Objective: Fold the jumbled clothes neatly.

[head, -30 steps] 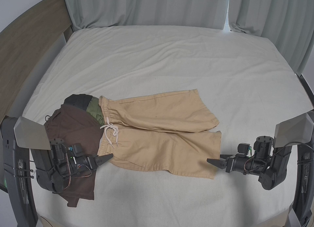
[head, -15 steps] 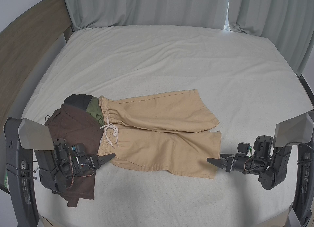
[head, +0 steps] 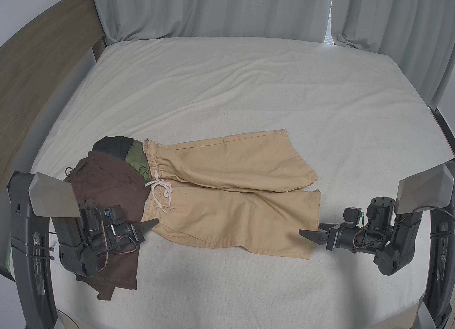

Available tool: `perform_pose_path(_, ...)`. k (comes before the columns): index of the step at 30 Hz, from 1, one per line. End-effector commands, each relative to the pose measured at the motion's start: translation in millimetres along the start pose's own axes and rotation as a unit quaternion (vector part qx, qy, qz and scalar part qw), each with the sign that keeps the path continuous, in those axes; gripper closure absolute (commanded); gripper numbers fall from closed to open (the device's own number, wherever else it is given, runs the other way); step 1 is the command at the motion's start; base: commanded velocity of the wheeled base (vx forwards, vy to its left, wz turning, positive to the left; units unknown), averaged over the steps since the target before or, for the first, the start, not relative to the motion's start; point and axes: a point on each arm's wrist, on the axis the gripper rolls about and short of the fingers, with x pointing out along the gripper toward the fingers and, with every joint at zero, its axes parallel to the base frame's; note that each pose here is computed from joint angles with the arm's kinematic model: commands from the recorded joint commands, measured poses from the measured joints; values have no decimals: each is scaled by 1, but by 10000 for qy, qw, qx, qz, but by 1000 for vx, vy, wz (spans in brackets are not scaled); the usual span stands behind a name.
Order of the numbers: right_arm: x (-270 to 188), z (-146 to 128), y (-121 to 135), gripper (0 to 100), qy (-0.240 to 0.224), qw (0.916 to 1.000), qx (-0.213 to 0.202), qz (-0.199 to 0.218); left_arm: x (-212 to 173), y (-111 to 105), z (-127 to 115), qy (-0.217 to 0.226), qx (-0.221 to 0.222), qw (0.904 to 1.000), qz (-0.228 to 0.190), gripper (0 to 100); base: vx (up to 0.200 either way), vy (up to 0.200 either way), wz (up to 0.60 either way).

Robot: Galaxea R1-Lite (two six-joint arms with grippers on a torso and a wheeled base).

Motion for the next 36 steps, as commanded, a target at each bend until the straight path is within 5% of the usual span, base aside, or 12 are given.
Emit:
perform_pose_path(1,1,-2,-1,0,33,10000,7,-4,1,1,-1,-5,-2,10000,-1,100,0,0,0)
perform_pose_path(10,-6,-15,1,0,293,9995,137,-42,-6,-6,3,1,9,10000,-29,100,0,0,0)
perform_pose_path(20,-2,-48,-10,0,839,9963,-174,-61,-5,-8,2,9,31,10000,-56,100,0,0,0)
perform_pose_path(36,11,-53,-7,0,902,9956,-226,125,-5,-8,2,9,38,10000,-56,100,0,0,0)
